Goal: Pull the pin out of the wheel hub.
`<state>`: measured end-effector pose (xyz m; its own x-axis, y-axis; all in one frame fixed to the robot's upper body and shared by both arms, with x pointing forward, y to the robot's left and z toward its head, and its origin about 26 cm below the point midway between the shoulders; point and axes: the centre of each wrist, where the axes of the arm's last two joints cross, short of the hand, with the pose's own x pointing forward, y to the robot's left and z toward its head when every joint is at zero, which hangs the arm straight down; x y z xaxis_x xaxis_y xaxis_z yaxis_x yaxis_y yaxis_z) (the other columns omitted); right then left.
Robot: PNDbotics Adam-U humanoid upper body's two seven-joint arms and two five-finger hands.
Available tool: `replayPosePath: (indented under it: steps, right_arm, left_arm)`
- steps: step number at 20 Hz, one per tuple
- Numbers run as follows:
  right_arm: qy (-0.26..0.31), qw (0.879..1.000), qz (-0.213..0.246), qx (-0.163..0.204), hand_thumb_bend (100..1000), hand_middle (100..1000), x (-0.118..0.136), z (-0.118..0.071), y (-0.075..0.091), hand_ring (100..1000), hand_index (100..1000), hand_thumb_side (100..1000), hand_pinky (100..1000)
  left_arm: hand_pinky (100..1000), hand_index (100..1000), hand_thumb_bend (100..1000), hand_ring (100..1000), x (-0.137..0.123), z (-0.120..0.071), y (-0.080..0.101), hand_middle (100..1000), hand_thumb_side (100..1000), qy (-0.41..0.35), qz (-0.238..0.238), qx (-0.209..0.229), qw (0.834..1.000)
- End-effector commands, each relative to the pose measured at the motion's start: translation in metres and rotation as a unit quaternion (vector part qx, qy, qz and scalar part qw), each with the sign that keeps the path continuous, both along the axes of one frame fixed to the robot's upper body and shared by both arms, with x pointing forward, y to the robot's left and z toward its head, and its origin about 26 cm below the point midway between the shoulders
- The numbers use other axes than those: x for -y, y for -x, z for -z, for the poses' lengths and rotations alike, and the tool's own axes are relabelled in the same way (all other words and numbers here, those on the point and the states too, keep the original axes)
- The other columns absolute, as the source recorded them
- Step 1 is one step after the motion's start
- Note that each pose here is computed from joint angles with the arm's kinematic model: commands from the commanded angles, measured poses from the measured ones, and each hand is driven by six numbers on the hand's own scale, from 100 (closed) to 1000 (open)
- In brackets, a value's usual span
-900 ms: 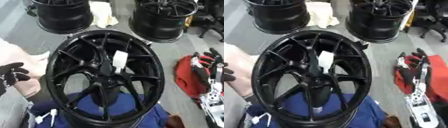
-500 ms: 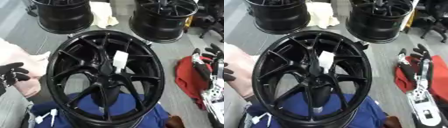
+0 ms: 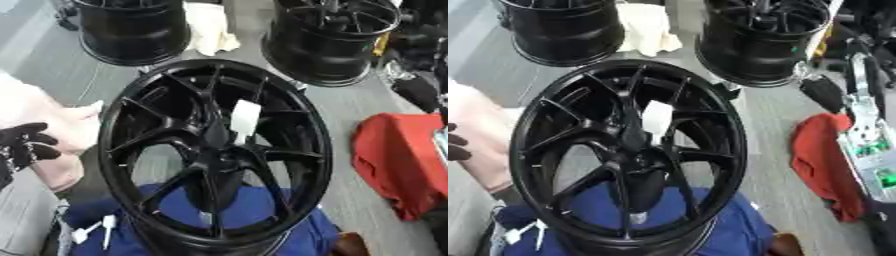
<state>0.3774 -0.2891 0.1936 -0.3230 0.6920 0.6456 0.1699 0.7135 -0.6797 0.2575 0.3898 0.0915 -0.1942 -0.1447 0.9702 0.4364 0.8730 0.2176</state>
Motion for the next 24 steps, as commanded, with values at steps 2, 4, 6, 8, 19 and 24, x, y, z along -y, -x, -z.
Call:
replayPosePath:
  steps: [2,4,6,8,19,24]
  right_arm:
    - [0.121,0.988,-0.082,-0.057,298,847,-0.012,-0.056,0.001,833,962,405,798]
    - [0.169,0.972,-0.127,-0.097,309,860,-0.027,-0.077,0.000,850,968,415,813]
    - [0.209,0.954,-0.170,-0.131,320,868,-0.044,-0.095,-0.001,861,970,419,821]
    - [0.240,0.935,-0.208,-0.160,328,875,-0.062,-0.109,-0.002,869,971,421,827]
    - [0.353,0.854,-0.310,-0.224,388,908,-0.141,-0.138,-0.009,914,976,409,861]
    - [0.378,0.836,-0.323,-0.233,396,916,-0.163,-0.130,-0.016,925,980,416,870]
  left_arm:
    - [828,884,100,695,-0.002,-0.011,0.000,685,862,-0.017,0.006,0.009,1.000]
    - [828,884,100,695,-0.003,-0.011,0.000,685,861,-0.018,0.006,0.009,1.000]
    - [828,884,100,695,-0.004,-0.011,0.001,685,861,-0.020,0.005,0.008,1.000]
    - [828,884,100,695,-0.003,-0.010,0.001,685,862,-0.020,0.006,0.007,1.000]
    - [828,884,100,695,-0.003,-0.009,0.000,685,863,-0.024,0.008,0.008,1.000]
    - [828,884,100,695,-0.003,-0.009,0.000,685,863,-0.024,0.009,0.008,1.000]
